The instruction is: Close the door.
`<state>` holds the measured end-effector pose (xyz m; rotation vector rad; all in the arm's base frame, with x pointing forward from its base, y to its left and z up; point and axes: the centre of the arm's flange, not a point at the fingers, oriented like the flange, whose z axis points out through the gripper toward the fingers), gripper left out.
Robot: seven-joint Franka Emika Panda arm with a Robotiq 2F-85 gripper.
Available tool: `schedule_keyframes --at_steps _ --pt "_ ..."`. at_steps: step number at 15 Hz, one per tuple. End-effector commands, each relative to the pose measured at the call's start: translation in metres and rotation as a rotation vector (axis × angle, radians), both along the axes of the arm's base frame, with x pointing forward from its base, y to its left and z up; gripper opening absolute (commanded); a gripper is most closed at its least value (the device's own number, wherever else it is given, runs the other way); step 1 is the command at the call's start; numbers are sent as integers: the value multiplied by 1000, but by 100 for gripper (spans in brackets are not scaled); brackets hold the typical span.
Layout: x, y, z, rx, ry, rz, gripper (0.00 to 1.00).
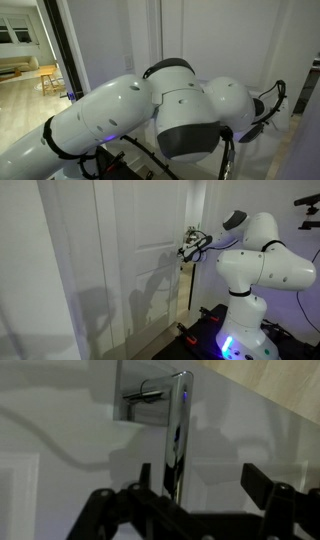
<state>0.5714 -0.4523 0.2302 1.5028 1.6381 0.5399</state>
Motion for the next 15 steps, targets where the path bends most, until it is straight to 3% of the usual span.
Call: schedule_keyframes --at_steps 1,9,15 --pt "13 -2 -2 -46 -50 0 60" --pt "18 -1 12 -65 -71 -3 1" --pt "12 0 24 -51 -52 -24 6"
